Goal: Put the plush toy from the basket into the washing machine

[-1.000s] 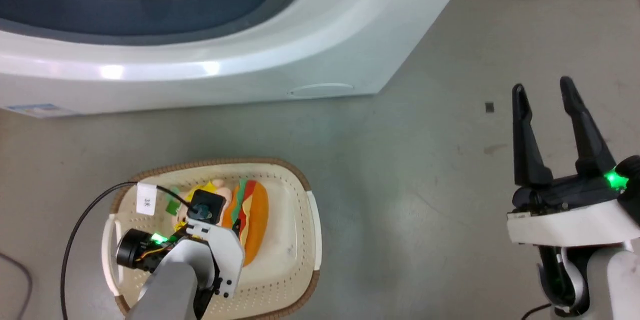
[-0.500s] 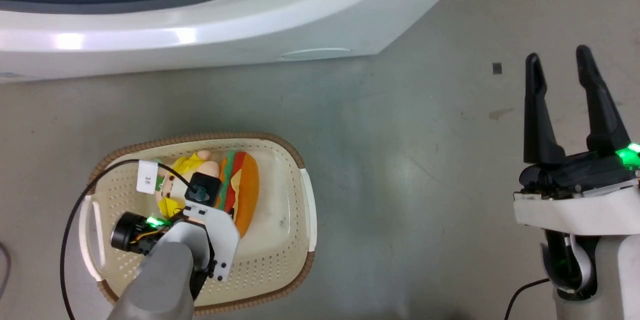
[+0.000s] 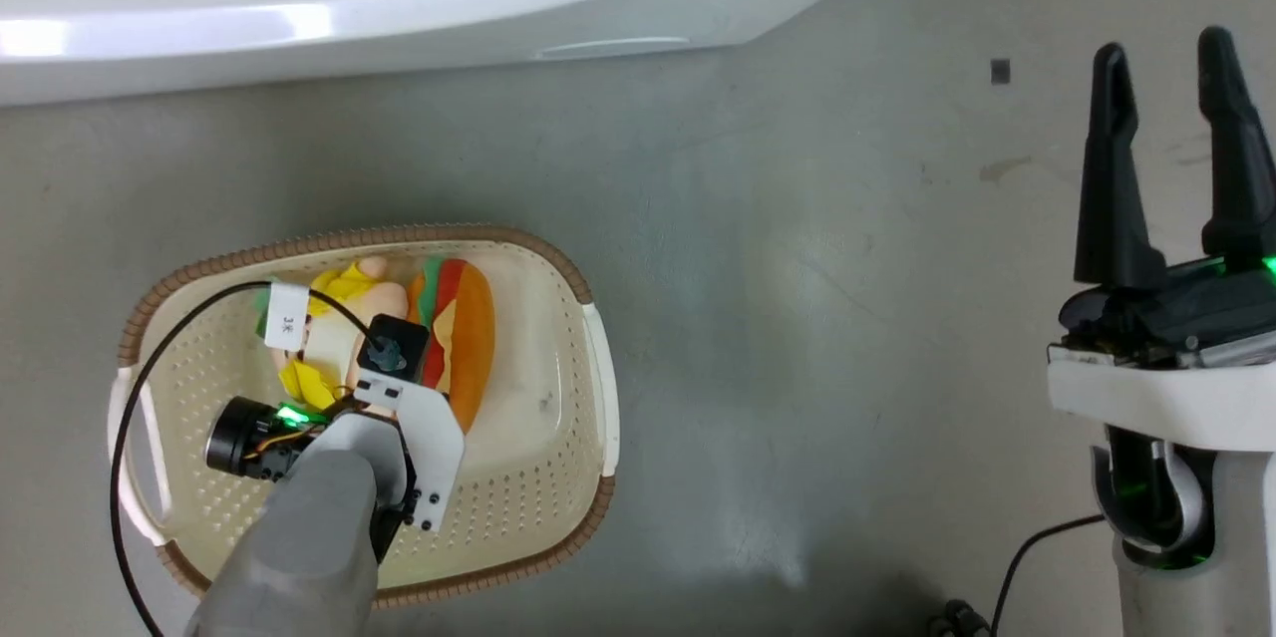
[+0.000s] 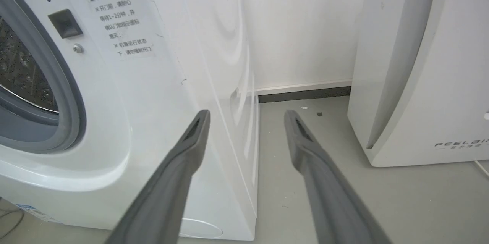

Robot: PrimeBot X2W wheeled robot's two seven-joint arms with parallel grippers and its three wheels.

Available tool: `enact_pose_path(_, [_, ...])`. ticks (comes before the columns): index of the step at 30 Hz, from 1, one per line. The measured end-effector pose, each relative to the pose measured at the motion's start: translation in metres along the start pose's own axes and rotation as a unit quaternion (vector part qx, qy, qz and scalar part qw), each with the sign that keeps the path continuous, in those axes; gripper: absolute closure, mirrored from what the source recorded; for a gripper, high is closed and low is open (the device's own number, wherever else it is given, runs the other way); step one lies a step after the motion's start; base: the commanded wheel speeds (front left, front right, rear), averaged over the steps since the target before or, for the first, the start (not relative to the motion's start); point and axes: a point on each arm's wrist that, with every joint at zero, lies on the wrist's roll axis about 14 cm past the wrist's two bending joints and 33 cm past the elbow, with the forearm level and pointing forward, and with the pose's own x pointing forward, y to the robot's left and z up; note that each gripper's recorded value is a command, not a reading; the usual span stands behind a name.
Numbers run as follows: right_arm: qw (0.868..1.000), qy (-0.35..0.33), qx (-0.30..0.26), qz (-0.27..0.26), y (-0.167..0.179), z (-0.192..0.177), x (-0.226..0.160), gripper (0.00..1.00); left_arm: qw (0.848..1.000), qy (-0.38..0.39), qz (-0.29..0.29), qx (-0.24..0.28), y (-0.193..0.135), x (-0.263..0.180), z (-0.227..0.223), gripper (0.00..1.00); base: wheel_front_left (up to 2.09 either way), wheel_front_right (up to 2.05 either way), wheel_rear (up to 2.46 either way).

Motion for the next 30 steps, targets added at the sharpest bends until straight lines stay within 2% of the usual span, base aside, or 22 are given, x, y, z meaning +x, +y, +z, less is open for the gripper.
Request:
enact_pose_path(16, [1.000, -0.003, 0.006, -0.006, -0.008, -0.021, 0.012, 0.00, 0.997, 0.068, -0.014, 0.016, -0.003, 0.030, -0.030, 0.00, 0.00, 0.00, 0.00])
enact_pose_path(17, [1.000, -0.004, 0.008, -0.006, -0.009, -0.022, 0.012, 0.00, 0.997, 0.073, -0.016, 0.019, -0.004, 0.032, -0.032, 0.62, 0.00, 0.00, 0.00])
enact_pose_path(19, [1.000, -0.009, 0.011, -0.006, -0.009, -0.023, 0.015, 0.00, 0.996, 0.084, -0.024, 0.018, -0.006, 0.034, -0.038, 1.00, 0.00, 0.00, 0.00])
enact_pose_path(25, [1.000, -0.019, 0.015, -0.005, -0.009, -0.020, 0.019, 0.00, 0.994, 0.099, -0.031, 0.020, -0.006, 0.036, -0.044, 1.00, 0.00, 0.00, 0.00])
enact_pose_path(30, [0.999, -0.036, 0.017, -0.001, -0.005, -0.003, 0.018, 0.00, 0.997, 0.073, -0.027, 0.017, -0.004, 0.025, -0.031, 1.00, 0.00, 0.00, 0.00])
